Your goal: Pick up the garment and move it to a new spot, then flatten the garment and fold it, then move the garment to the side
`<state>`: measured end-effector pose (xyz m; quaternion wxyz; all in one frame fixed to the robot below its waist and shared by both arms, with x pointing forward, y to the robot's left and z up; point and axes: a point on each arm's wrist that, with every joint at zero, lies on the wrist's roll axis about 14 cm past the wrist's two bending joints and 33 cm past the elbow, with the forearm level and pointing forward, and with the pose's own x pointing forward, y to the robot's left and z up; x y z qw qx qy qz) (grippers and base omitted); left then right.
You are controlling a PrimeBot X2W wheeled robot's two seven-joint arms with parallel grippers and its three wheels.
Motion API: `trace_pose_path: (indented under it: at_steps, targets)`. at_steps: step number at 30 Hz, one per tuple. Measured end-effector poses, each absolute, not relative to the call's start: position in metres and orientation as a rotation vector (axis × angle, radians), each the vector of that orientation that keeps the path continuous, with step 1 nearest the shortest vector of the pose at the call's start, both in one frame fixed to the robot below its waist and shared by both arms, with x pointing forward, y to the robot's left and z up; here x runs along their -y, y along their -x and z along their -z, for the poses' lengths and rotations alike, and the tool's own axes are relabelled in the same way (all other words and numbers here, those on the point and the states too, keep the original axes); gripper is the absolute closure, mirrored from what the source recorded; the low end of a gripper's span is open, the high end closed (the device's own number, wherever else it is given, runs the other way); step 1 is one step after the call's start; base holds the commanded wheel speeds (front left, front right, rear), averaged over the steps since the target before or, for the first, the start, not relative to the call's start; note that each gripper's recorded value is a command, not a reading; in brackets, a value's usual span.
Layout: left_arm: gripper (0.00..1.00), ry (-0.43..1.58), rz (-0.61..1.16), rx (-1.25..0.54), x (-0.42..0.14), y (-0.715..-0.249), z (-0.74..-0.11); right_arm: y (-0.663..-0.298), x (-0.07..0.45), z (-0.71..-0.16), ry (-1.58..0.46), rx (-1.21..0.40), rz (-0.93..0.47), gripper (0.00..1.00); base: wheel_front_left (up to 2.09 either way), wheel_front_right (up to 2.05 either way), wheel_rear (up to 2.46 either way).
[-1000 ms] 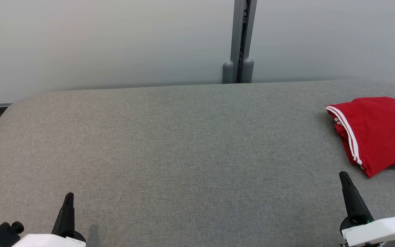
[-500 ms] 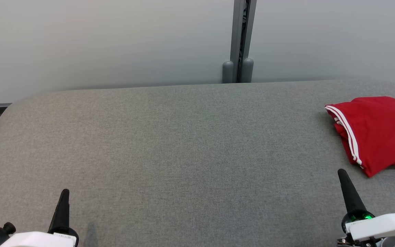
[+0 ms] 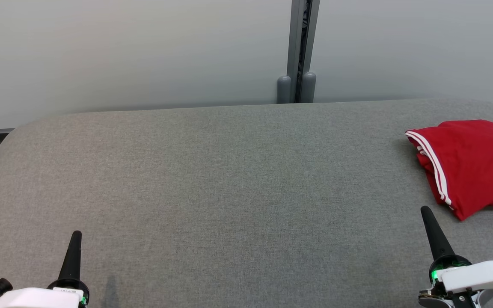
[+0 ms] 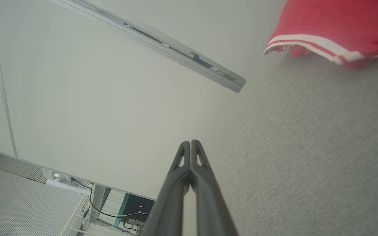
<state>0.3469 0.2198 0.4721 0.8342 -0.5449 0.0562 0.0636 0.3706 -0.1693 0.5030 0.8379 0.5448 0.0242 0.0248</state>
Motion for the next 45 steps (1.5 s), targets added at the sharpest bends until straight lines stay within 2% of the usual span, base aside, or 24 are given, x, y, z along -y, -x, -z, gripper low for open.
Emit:
trace_pose_path:
  at_steps: [45]
  targets:
    - [1.0,1.528,-0.073,0.019,-0.23,-0.356,-0.497,-0.383,0.168,-0.504,-1.521,-0.057,-0.046,1.0,0.0,0.0,0.0]
